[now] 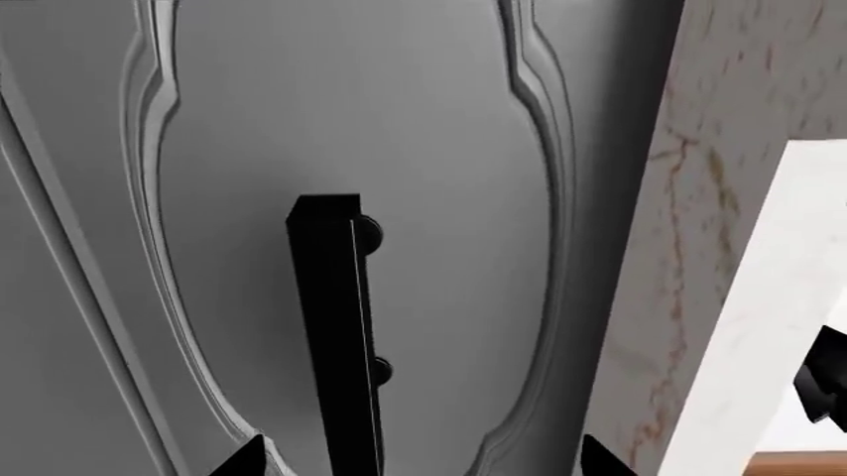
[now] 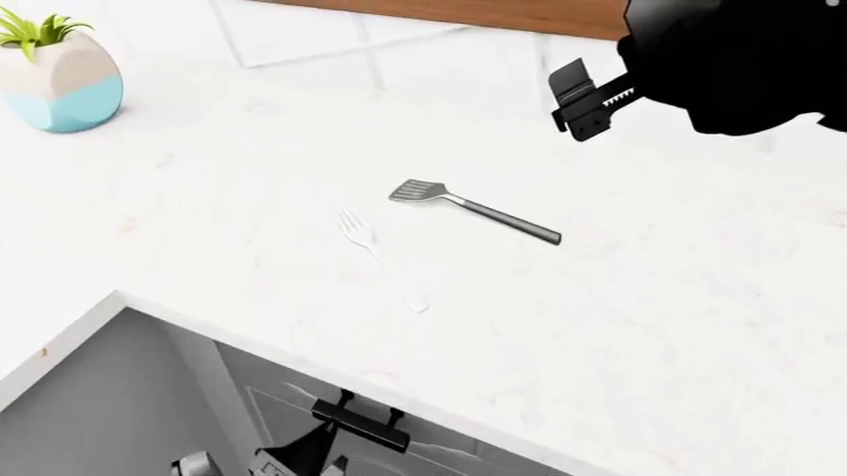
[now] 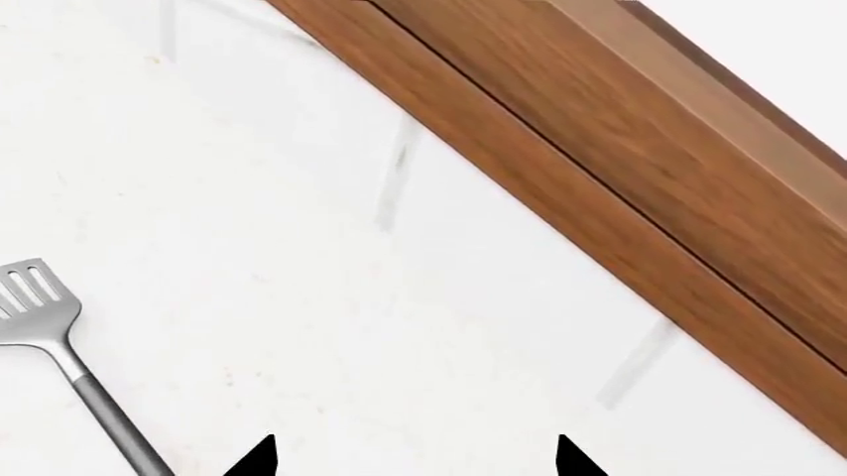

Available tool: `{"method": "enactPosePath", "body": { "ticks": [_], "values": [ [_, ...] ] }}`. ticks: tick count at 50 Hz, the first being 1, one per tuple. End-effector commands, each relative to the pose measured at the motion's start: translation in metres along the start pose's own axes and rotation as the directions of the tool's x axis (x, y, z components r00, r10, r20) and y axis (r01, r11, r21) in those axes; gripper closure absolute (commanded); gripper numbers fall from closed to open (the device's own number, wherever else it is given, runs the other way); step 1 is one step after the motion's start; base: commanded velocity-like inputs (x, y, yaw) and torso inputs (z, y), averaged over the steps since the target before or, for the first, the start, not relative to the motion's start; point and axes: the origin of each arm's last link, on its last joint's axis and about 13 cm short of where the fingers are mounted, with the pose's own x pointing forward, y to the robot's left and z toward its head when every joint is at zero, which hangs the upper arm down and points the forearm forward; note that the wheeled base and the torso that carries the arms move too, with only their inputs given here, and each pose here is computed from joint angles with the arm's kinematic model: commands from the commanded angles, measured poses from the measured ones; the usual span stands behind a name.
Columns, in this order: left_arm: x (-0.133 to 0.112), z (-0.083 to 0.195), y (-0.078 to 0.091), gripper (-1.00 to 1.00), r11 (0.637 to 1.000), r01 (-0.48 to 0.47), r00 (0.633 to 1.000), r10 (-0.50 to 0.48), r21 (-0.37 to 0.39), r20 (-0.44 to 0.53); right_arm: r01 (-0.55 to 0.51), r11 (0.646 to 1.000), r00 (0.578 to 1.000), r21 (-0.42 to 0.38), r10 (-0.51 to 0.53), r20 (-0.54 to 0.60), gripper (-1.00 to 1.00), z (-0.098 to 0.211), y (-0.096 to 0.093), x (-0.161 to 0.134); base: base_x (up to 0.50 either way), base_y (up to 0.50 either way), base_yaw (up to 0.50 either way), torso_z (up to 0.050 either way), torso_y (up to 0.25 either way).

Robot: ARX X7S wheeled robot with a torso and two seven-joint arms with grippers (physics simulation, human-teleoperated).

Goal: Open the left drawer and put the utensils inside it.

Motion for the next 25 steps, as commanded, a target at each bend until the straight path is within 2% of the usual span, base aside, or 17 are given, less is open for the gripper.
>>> {"method": "enactPosePath", "body": {
  "ticks": [1, 11, 25],
  "values": [
    [0.003, 0.002, 0.003, -1.0, 1.0, 0.019, 1.0, -0.019, -0.016, 0.006, -0.002, 1.0, 1.0, 0.002, 0.002, -0.002, -1.0, -0.001, 0.001, 0.003, 0.0, 0.0, 0.0, 0.0, 0.0],
    [0.012, 0.005, 0.012, -1.0, 1.0, 0.006, 1.0, -0.006, -0.028, 0.011, -0.007, 1.0, 1.0, 0.004, 0.007, 0.004, -1.0, -0.002, 0.003, 0.006, 0.0, 0.0, 0.0, 0.0, 0.0],
    [0.031, 0.006, 0.014, -1.0, 1.0, -0.012, 1.0, 0.012, -0.014, -0.008, -0.011, 1.0, 1.0, 0.001, 0.011, 0.001, -1.0, -0.006, 0.007, 0.013, 0.0, 0.0, 0.0, 0.0, 0.0]
  ]
}}
